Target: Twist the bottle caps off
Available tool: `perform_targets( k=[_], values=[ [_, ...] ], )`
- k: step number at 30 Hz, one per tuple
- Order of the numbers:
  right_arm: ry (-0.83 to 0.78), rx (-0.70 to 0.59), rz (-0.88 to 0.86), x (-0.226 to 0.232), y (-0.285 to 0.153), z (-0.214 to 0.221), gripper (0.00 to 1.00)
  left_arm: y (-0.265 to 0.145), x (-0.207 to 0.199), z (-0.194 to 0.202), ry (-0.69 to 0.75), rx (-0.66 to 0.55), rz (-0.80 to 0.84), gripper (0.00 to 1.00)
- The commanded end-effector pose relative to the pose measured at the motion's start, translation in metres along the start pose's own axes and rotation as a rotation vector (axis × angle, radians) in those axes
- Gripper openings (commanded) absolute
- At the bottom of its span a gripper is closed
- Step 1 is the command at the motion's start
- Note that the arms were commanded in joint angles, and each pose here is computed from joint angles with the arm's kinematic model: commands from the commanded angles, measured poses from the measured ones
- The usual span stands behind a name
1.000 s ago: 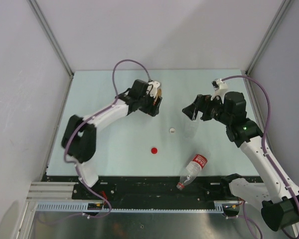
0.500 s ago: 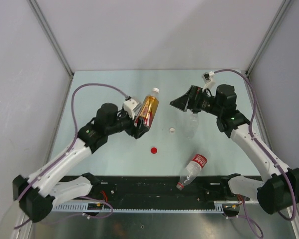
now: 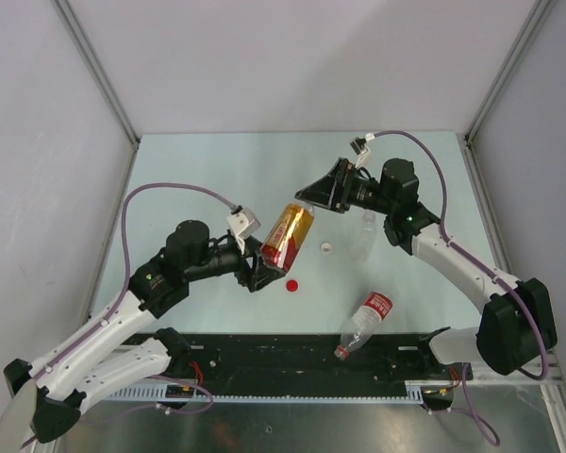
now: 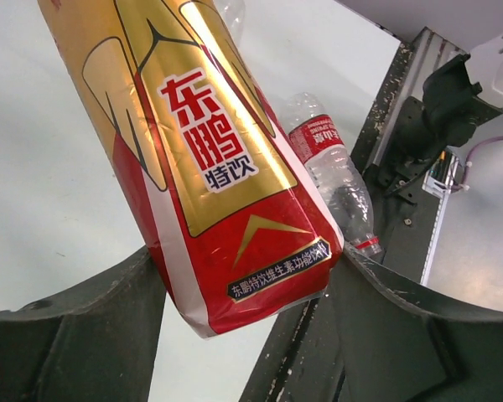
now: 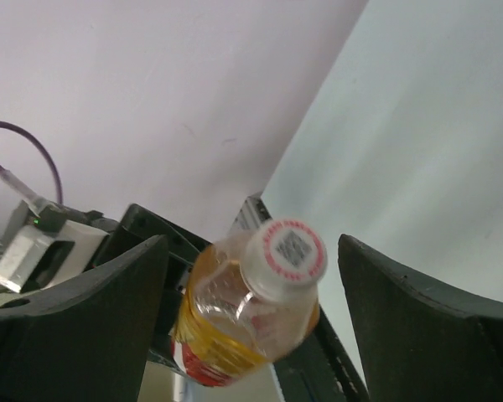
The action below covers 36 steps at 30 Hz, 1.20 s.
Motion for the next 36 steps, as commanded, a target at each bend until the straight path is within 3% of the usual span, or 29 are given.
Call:
perform_targets(
  k=[1, 4, 8, 10, 12, 15, 17, 27, 36],
  values=[
    [0.007, -0.026, -0.107, 0.016, 0.006, -0.009, 0.8, -0.002, -0.012, -0.005, 0.006, -0.027, 0.062, 0.38],
    [0.015, -0.019, -0.133, 0.018, 0.007, -0.008, 0.55, -0.002, -0.012, -0.005, 0.008, -0.03, 0.057, 0.38],
    [0.016, -0.007, -0.14, 0.019, 0.008, -0.006, 0.11, 0.0, -0.01, -0.006, 0.006, -0.031, 0.042, 0.4],
    [0.008, -0.005, -0.131, 0.019, 0.007, -0.005, 0.03, 0.0, -0.009, -0.005, 0.003, -0.03, 0.035, 0.44],
    [-0.007, -0.009, -0.117, 0.019, 0.005, -0.005, 0.01, 0.001, -0.007, -0.006, -0.003, -0.035, 0.019, 0.53],
    [-0.04, -0.02, -0.084, 0.019, 0.001, -0.005, 0.0, -0.001, -0.004, -0.013, -0.034, -0.069, -0.034, 0.85],
    [-0.062, -0.027, -0.061, 0.019, -0.001, -0.006, 0.0, -0.002, -0.004, -0.021, -0.064, -0.097, -0.06, 0.96],
    [-0.149, -0.063, 0.011, 0.026, -0.014, -0.007, 0.0, 0.018, -0.021, -0.053, -0.166, -0.063, 0.021, 0.99],
    [-0.186, -0.106, 0.074, 0.031, -0.023, -0.011, 0.0, 0.039, -0.014, -0.045, -0.211, 0.005, 0.011, 0.99]
  ],
)
Point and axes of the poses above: each gripper's point midway between its finger pads, its own y axis out along the fingers, its own x axis along the line the jaws close on, z = x × y, the point moved 6 cm from there along -y, back along the fingers, and after that the axes turned 11 degrees about -y, right-handed, at the moved point
